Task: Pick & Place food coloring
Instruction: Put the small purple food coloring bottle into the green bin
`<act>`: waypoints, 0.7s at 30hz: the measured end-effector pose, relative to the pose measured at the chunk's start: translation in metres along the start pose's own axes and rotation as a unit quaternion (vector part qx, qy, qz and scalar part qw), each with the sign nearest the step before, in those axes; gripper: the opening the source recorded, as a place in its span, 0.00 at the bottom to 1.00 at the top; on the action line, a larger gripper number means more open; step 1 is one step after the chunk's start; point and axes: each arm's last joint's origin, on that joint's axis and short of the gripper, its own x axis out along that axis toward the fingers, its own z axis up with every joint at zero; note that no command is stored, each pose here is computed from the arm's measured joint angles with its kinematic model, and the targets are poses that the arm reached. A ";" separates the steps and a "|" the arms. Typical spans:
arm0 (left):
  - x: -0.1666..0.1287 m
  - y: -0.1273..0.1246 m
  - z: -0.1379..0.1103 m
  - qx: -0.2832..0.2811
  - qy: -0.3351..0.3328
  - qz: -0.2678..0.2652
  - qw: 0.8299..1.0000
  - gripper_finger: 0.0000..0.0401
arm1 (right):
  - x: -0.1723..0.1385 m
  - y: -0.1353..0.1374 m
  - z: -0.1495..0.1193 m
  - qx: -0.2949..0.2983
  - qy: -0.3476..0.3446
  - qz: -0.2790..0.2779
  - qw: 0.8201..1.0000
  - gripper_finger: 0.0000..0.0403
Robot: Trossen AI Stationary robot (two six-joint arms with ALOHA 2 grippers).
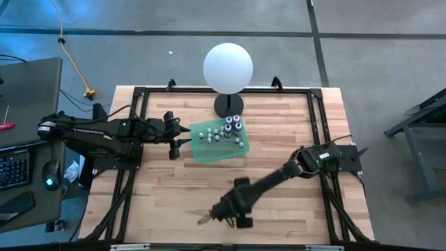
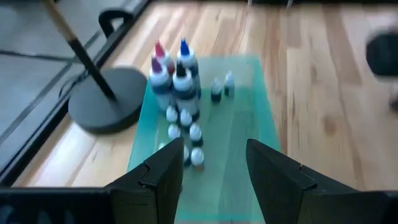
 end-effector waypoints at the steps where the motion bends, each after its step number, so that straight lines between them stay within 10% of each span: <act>1: -0.001 0.000 -0.002 0.002 0.008 0.000 1.000 0.42 | -0.003 -0.008 0.000 0.008 0.010 -0.006 1.000 0.18; 10: -0.016 0.010 -0.017 0.027 0.069 0.084 0.994 0.42 | -0.065 -0.113 0.004 0.100 -0.031 -0.062 0.993 0.13; 21: -0.020 0.012 -0.024 0.040 0.104 0.091 0.990 0.42 | -0.072 -0.240 0.016 0.120 -0.068 -0.045 0.989 0.13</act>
